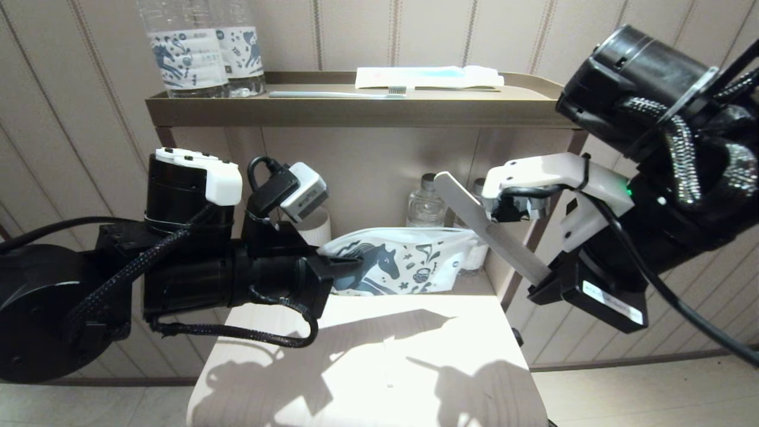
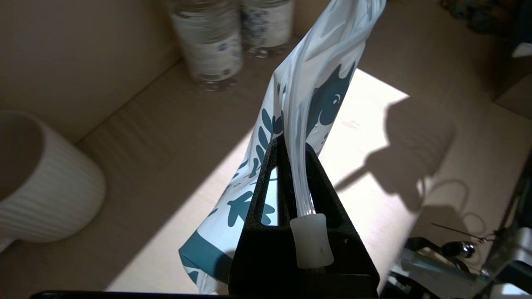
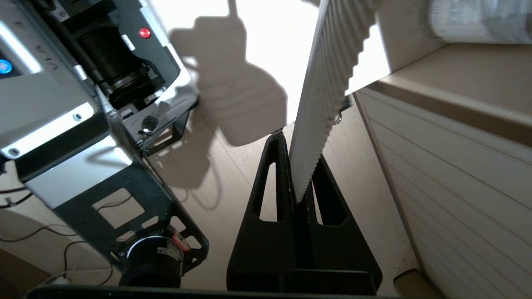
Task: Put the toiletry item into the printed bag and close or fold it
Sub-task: Place the comb into the storage bag
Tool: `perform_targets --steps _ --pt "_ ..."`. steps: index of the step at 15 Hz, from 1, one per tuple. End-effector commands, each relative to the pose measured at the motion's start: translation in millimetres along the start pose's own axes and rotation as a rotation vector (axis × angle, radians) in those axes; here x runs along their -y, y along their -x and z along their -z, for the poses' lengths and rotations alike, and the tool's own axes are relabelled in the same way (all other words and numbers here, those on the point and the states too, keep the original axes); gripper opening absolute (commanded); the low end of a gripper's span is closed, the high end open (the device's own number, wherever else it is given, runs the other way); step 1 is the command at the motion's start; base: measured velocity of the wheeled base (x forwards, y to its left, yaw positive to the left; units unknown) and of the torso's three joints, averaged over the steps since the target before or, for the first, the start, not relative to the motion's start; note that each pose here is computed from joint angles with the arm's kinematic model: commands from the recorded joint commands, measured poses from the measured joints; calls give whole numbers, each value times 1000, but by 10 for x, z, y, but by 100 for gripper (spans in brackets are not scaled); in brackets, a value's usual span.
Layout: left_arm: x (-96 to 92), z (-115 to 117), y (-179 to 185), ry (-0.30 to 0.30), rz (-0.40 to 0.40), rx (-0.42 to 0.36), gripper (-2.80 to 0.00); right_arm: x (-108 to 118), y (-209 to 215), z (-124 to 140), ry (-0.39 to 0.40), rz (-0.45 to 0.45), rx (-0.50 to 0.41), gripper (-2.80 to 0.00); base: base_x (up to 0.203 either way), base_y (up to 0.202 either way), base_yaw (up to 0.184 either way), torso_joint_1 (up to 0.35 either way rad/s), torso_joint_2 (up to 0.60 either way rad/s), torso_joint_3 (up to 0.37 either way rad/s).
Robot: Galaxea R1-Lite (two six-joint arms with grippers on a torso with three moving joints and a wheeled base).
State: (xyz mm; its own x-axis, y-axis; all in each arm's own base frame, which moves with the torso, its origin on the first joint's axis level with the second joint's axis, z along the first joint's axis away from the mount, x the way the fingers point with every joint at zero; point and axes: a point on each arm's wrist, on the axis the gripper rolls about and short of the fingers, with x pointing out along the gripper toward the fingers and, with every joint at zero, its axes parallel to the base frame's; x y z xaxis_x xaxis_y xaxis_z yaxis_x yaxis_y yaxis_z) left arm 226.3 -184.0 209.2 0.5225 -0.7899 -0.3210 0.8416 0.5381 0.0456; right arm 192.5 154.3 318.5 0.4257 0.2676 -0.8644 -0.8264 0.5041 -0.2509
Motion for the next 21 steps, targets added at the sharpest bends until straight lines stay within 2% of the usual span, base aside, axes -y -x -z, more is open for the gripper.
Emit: perform_targets --steps 1,8,11,12,14,16,18,21 --pt "4 12 -15 -1 6 -4 -280 -11 -11 2 7 -8 -10 -280 60 0 -3 28 12 -2" --pt "15 30 10 -1 7 -7 -280 -49 65 3 32 2 5 -280 0 0 0 0 0 0" --pt "23 37 27 -1 13 -7 -280 -51 122 0 107 134 -27 -280 0 0 0 0 0 0" --pt "36 41 49 -2 35 -3 -280 -56 132 12 123 147 -41 -280 0 0 0 0 0 0" --pt "86 70 138 -34 111 9 -280 -138 159 62 175 112 -85 -280 0 0 0 0 0 0" --pt "131 138 207 -97 167 10 -280 -213 201 177 238 57 -181 -280 0 0 0 0 0 0" --pt "156 185 232 -125 197 7 -280 -263 214 264 283 6 -272 -280 0 0 0 0 0 0" --pt "156 204 216 -139 208 3 -280 -284 168 240 315 -11 -291 -280 0 0 0 0 0 0"
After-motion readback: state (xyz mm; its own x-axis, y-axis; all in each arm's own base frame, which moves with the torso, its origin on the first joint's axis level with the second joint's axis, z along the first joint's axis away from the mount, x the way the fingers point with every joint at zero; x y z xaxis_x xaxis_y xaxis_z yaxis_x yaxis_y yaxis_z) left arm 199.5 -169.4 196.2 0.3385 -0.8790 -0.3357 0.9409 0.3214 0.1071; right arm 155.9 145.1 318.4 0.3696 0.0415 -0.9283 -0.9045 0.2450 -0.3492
